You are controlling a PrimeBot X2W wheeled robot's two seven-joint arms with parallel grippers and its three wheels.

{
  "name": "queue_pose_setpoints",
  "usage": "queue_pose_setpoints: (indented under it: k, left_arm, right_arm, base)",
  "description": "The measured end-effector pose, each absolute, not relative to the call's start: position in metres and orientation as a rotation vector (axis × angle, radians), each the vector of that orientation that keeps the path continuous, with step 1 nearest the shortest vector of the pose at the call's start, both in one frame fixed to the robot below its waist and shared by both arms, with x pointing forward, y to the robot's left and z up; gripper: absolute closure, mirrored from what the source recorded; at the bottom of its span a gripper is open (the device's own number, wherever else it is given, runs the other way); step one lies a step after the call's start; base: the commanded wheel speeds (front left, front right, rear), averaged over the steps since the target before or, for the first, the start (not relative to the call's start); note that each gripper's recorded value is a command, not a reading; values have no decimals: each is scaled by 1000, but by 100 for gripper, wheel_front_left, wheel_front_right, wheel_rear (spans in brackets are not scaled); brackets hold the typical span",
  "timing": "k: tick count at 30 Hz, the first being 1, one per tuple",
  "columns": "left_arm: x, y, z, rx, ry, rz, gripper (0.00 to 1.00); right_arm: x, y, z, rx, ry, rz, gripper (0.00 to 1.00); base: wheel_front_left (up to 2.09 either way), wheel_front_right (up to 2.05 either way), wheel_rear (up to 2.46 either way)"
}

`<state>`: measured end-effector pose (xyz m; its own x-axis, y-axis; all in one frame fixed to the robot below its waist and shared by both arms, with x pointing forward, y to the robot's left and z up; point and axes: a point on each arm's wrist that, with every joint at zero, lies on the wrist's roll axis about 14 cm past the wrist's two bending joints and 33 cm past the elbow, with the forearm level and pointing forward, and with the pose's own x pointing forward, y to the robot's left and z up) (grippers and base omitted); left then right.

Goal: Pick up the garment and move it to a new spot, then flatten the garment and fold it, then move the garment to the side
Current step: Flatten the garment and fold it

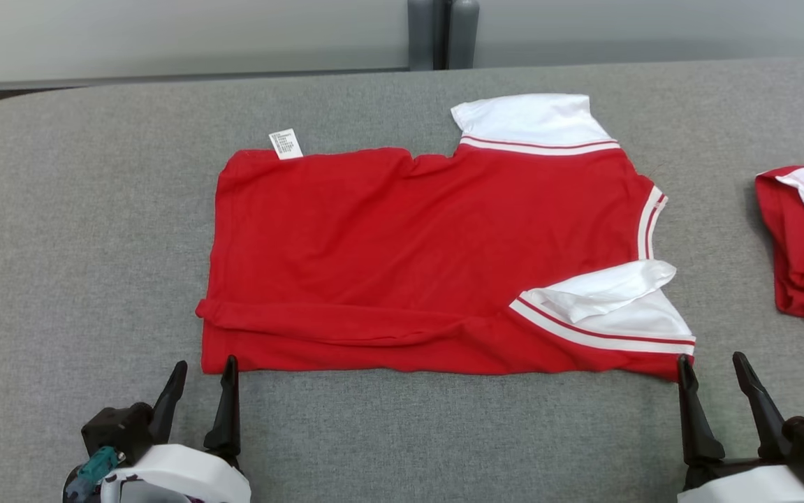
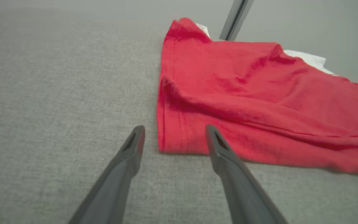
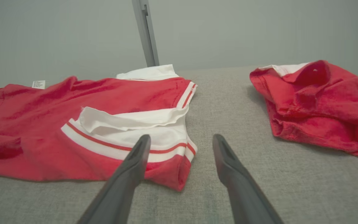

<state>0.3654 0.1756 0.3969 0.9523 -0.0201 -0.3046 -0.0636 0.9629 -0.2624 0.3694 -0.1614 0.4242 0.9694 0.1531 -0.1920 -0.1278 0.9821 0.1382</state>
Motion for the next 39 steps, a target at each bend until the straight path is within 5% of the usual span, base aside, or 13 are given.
queue_pose_setpoints:
  k: [11,12,13,14,15,29,39]
  left_arm:
    - [375,177,361,-357,409,38,0]
    - [376,176,360,-360,411,33,31]
    - [377,176,359,-363,411,33,62]
    - [377,176,358,-362,412,30,100]
    - [378,177,358,-361,413,29,100]
    - [381,179,372,-355,352,12,100]
    - [337,185,372,-357,423,22,100]
  right_arm:
    - [383,-147,375,204,339,148,0]
    - [384,-146,374,210,342,150,1]
    - [386,-144,372,219,347,154,52]
    - [387,-143,372,221,348,159,85]
    - [388,-142,372,221,347,163,100]
    - [393,-142,382,252,311,173,100]
    - [339,-157,379,262,378,138,100]
  base:
    - [0,0,0]
    - [0,0,0]
    - [0,0,0]
    - [0,0,0]
    - [0,0,0]
    - [0,0,0]
    - [0,0,0]
